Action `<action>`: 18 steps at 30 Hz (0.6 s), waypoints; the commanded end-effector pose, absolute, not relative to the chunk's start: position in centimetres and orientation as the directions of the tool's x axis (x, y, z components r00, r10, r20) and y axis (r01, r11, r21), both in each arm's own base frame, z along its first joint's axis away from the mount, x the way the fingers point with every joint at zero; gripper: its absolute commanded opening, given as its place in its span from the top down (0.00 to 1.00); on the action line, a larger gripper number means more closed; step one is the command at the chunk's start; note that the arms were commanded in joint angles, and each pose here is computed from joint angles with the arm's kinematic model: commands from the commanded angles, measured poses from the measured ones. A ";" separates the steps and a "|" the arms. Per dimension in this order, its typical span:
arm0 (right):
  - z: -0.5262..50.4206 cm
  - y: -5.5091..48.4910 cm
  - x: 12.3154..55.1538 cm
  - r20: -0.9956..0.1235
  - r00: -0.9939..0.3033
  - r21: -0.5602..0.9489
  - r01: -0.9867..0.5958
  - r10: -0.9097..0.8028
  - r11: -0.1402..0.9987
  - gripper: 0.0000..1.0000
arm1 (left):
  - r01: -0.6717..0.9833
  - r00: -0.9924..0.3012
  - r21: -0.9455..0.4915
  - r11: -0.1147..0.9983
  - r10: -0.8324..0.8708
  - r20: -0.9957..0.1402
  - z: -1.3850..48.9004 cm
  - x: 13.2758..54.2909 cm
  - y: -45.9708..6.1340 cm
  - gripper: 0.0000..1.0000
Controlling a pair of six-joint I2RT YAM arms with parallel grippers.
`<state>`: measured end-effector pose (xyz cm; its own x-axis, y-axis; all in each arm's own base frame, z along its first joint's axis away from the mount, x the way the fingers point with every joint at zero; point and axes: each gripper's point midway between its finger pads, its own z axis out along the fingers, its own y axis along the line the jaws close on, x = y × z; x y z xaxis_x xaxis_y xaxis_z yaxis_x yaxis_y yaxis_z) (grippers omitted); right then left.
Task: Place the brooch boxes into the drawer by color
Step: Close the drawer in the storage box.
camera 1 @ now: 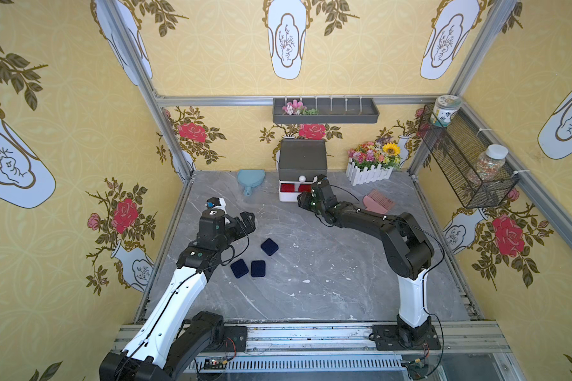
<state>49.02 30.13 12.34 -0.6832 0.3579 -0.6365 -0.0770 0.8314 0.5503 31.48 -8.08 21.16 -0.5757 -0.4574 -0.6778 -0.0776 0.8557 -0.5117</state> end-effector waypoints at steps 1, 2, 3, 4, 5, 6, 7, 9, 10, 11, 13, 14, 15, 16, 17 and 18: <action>14.6 29.9 48.8 -0.666 -0.646 0.573 -0.123 0.373 0.810 0.41 | -0.062 -0.555 -0.509 0.859 -0.453 -0.697 21.8 31.8 -8.0 0.00; 14.9 29.6 48.4 -0.665 -0.645 0.580 -0.127 0.377 0.805 0.41 | -0.062 -0.554 -0.509 0.858 -0.454 -0.698 21.8 31.8 -8.0 0.00; 15.3 29.1 48.1 -0.662 -0.643 0.589 -0.129 0.385 0.798 0.40 | -0.060 -0.553 -0.510 0.858 -0.454 -0.698 21.9 31.9 -8.0 0.00; 15.4 28.5 47.7 -0.657 -0.643 0.598 -0.128 0.393 0.791 0.41 | -0.061 -0.555 -0.511 0.857 -0.454 -0.697 21.8 31.8 -8.0 0.00; 15.5 27.9 47.5 -0.651 -0.645 0.606 -0.124 0.401 0.785 0.44 | -0.060 -0.556 -0.511 0.857 -0.455 -0.696 21.8 31.9 -8.1 0.00; 15.5 27.2 47.3 -0.644 -0.646 0.614 -0.118 0.409 0.780 0.52 | -0.061 -0.554 -0.513 0.856 -0.456 -0.696 21.8 31.9 -8.1 0.00; 15.4 26.4 47.2 -0.635 -0.650 0.623 -0.111 0.417 0.775 0.67 | -0.060 -0.556 -0.514 0.856 -0.456 -0.695 21.7 31.9 -8.1 0.00; 15.0 25.0 47.3 -0.624 -0.653 0.629 -0.095 0.428 0.772 0.89 | -0.059 -0.556 -0.517 0.854 -0.458 -0.694 21.8 32.0 -8.2 0.00; 14.6 24.3 47.4 -0.617 -0.658 0.631 -0.084 0.433 0.771 0.99 | -0.057 -0.557 -0.519 0.853 -0.458 -0.693 21.8 32.0 -8.2 0.00; 14.3 23.8 47.6 -0.610 -0.661 0.634 -0.076 0.437 0.770 1.00 | -0.056 -0.557 -0.522 0.851 -0.460 -0.691 21.8 32.1 -8.3 0.00; 13.7 23.1 48.1 -0.601 -0.665 0.635 -0.061 0.443 0.770 1.00 | -0.058 -0.561 -0.526 0.848 -0.464 -0.685 21.6 32.1 -8.4 0.00; 13.5 23.0 48.3 -0.597 -0.667 0.636 -0.056 0.445 0.770 1.00 | -0.058 -0.562 -0.527 0.848 -0.464 -0.685 21.6 32.1 -8.4 0.00; 13.3 22.9 48.5 -0.596 -0.668 0.637 -0.054 0.446 0.769 1.00 | -0.059 -0.563 -0.527 0.848 -0.464 -0.684 21.6 32.1 -8.4 0.00; 13.2 22.8 48.9 -0.596 -0.665 0.637 -0.050 0.450 0.770 1.00 | -0.059 -0.562 -0.526 0.848 -0.464 -0.685 21.6 32.1 -8.3 0.00; 13.1 22.8 49.2 -0.596 -0.664 0.638 -0.048 0.452 0.769 1.00 | -0.061 -0.561 -0.526 0.848 -0.465 -0.684 21.6 32.1 -8.3 0.00; 12.9 22.8 49.5 -0.593 -0.664 0.641 -0.046 0.457 0.766 1.00 | -0.063 -0.561 -0.526 0.848 -0.466 -0.684 21.5 32.0 -8.3 0.00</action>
